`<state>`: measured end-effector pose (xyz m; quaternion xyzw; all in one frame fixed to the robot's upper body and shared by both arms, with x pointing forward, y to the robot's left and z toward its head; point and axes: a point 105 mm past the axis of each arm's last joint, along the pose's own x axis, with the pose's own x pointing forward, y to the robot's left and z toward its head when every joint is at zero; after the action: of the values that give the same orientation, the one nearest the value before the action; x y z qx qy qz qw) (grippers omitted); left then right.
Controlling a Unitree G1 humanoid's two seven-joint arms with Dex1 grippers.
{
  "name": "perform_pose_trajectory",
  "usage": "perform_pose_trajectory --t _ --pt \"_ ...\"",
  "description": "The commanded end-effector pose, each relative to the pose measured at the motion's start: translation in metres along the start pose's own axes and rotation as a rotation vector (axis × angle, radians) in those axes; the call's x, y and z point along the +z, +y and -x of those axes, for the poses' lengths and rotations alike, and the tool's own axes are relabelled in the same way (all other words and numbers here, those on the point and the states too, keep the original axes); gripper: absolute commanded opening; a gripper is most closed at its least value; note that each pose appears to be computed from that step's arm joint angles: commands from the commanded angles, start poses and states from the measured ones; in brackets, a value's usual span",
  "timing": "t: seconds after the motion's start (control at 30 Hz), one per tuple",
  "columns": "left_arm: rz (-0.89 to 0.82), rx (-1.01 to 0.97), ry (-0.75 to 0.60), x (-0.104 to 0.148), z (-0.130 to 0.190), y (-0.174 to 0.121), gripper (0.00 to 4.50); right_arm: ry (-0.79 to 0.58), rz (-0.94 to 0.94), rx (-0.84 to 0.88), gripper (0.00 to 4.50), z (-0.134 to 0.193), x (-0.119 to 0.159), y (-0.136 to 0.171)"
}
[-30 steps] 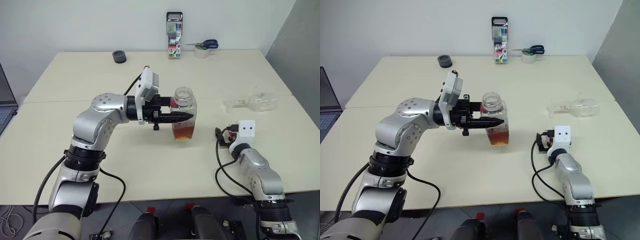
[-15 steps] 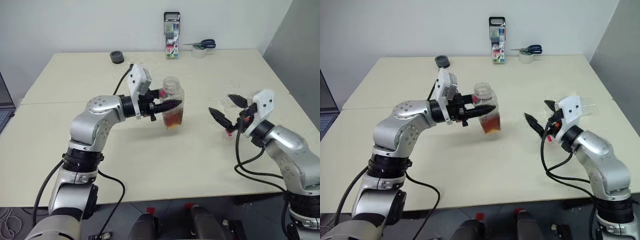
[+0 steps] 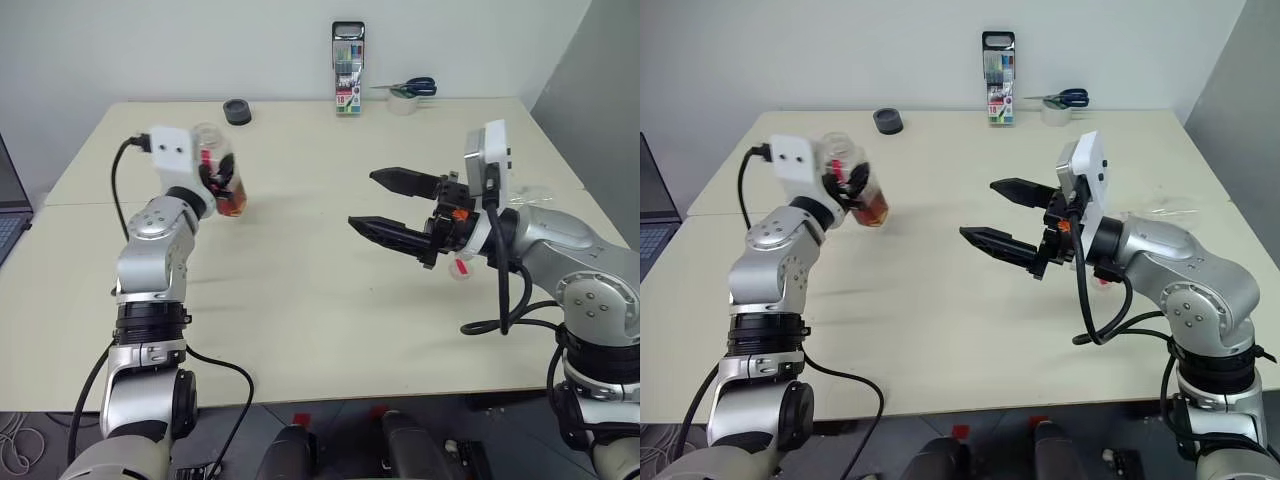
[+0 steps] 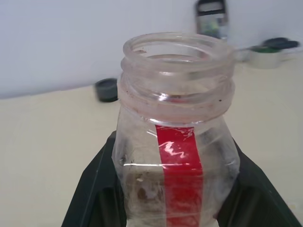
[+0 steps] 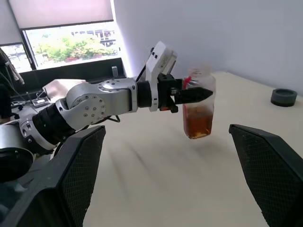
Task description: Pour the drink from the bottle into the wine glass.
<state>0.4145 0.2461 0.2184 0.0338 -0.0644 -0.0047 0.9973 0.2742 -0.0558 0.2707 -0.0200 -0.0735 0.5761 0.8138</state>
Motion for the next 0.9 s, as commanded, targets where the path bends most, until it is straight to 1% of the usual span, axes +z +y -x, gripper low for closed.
perform_pose_trajectory --t 0.03,0.17,0.27,0.37,0.5,0.57,0.6,0.77,0.8,0.9 --pt "0.034 0.073 -0.062 0.006 0.006 0.018 1.87 -0.045 0.051 0.034 4.47 -0.005 0.013 0.006" --pt "0.036 0.107 -0.040 -0.007 0.011 0.033 1.87 -0.045 0.048 0.050 4.47 -0.007 0.011 0.008" --pt "0.052 0.078 -0.043 -0.011 0.012 0.032 1.87 -0.050 0.048 0.052 4.47 -0.008 0.011 0.009" --pt "0.109 0.068 -0.039 -0.017 0.013 0.032 1.87 -0.054 0.045 0.052 4.47 -0.008 0.011 0.010" --pt "0.083 0.060 -0.002 -0.029 0.015 0.034 1.87 -0.053 0.044 0.054 4.47 -0.009 0.010 0.013" --pt "0.077 0.065 0.006 -0.032 0.016 0.035 2.54 -0.054 0.045 0.048 4.50 -0.009 0.010 0.012" --pt "0.076 0.067 0.008 -0.033 0.016 0.035 2.80 -0.055 0.046 0.044 4.50 -0.008 0.010 0.012" --pt "0.087 0.069 0.020 -0.036 0.016 0.035 4.32 -0.056 0.047 0.027 4.50 -0.008 0.010 0.010" --pt "0.086 0.068 0.022 -0.036 0.017 0.035 4.43 -0.056 0.046 0.024 4.50 -0.008 0.010 0.010" --pt "0.082 0.072 0.028 -0.038 0.020 0.034 4.43 -0.045 0.045 0.003 4.50 -0.007 0.006 0.007"
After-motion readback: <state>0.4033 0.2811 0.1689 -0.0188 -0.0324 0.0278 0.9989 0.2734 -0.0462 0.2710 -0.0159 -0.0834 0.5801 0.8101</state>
